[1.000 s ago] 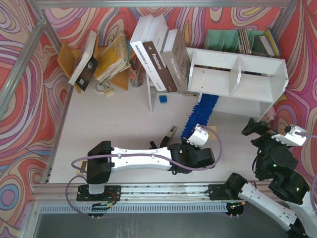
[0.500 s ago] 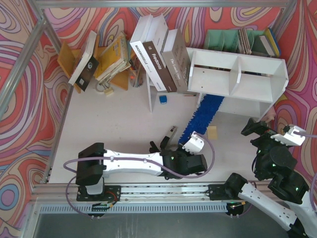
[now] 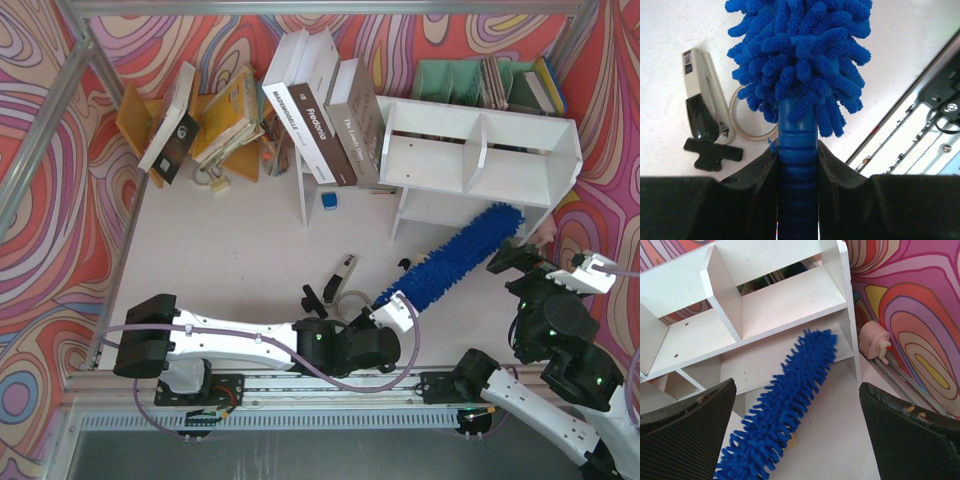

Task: Dust the bookshelf with a duster

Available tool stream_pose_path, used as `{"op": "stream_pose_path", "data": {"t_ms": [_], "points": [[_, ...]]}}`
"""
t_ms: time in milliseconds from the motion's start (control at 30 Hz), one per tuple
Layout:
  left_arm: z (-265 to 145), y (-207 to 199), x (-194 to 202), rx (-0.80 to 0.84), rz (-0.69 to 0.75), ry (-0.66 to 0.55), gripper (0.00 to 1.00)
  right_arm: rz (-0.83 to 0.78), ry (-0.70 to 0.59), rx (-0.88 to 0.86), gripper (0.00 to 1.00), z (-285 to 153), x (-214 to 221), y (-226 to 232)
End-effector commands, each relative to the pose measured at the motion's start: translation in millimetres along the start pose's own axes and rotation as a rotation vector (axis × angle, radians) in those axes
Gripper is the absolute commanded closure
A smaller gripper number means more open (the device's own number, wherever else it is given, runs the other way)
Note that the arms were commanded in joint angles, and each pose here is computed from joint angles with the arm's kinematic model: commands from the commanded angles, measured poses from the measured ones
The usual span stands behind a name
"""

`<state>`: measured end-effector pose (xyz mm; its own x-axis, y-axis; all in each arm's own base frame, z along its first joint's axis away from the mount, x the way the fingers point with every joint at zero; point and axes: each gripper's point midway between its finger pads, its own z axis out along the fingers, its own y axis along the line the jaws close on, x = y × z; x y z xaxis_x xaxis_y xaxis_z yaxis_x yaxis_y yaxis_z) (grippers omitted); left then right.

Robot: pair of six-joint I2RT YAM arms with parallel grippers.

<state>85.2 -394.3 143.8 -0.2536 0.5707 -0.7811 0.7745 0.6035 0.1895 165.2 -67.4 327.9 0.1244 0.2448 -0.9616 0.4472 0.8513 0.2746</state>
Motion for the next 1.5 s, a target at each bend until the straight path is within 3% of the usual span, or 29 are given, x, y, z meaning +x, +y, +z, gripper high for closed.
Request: {"op": "stream_pose_path", "data": {"t_ms": [0,200,667,1233,1467], "points": [[-5,-21,-23,0.139,0.022,-0.1,1.0,0.008,-0.009,0.005,0.01,1,-2,1],[-1,-40,-10,0.24,0.065,-0.066,1.0,0.004,-0.006,0.005,0.01,1,-2,2],[28,-12,9,0.2,0.008,0.003,1.0,-0.004,-0.005,0.01,0.01,2,-1,2],[47,37,6,-0.049,-0.134,-0.047,1.0,-0.01,-0.003,0.007,0.01,2,0,4],[41,60,27,-0.165,-0.18,-0.003,1.0,-0.009,-0.003,0.006,0.01,2,0,4]]}}
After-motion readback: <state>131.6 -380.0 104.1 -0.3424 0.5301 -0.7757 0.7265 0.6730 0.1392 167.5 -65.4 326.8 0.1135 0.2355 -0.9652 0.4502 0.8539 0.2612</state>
